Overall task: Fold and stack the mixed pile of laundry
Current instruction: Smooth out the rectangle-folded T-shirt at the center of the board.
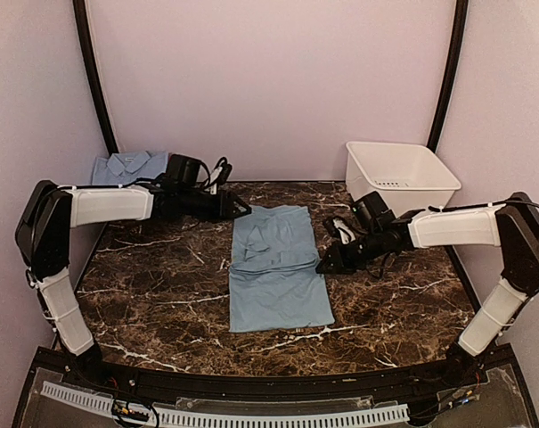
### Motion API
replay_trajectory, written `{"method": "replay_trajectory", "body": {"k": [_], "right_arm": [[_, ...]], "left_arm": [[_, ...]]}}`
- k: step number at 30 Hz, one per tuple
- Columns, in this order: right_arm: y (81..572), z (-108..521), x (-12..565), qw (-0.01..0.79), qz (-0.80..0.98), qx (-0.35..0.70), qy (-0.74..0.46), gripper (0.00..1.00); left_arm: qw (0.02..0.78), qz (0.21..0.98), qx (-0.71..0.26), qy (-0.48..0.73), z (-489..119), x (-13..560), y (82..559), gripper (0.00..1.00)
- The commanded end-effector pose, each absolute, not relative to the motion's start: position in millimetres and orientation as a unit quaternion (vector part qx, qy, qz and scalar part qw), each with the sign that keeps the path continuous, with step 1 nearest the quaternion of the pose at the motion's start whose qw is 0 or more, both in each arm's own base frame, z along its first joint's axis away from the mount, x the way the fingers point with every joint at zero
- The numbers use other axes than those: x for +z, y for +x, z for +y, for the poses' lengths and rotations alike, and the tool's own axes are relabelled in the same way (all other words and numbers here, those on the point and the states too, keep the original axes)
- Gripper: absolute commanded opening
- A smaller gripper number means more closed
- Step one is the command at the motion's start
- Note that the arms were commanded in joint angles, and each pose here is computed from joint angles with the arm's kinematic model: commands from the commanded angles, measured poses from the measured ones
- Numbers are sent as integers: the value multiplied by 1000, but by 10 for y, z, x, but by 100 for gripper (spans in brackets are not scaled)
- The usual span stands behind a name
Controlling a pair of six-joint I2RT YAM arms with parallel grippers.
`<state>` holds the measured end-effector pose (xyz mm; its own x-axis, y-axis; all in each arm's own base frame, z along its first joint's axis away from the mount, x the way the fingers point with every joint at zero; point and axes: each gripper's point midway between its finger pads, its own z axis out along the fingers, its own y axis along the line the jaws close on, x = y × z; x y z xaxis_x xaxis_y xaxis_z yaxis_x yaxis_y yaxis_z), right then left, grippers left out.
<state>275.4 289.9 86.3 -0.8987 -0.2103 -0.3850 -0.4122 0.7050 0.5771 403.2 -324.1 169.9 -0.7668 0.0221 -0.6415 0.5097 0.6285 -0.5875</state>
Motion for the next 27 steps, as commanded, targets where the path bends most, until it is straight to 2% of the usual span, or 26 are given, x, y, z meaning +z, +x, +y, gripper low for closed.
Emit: {"method": "replay_trajectory", "body": {"k": [1,4,7,12,19,27], "right_arm": [[2751,2969,858,145,901,365,-186,17],[2734,3028,820,139,897,376,-185,16],[2745,3115,769,136,894,383,-188,16],[2755,3246,625,124,892,390,-193,14],[2944,3294,473,130,897,374,-197,14],[3295,3278,443,138,896,380,-185,14]], "left_arm": [[257,859,-415,155,-3128,1383,3586,44],[265,852,-424,158,-3080,1387,3354,40],[248,854,-426,169,-3072,1196,3018,37],[221,853,-435,186,-3162,956,2730,34],[214,862,-418,188,-3258,698,2884,31],[231,869,-405,163,-3213,548,3330,29]]}}
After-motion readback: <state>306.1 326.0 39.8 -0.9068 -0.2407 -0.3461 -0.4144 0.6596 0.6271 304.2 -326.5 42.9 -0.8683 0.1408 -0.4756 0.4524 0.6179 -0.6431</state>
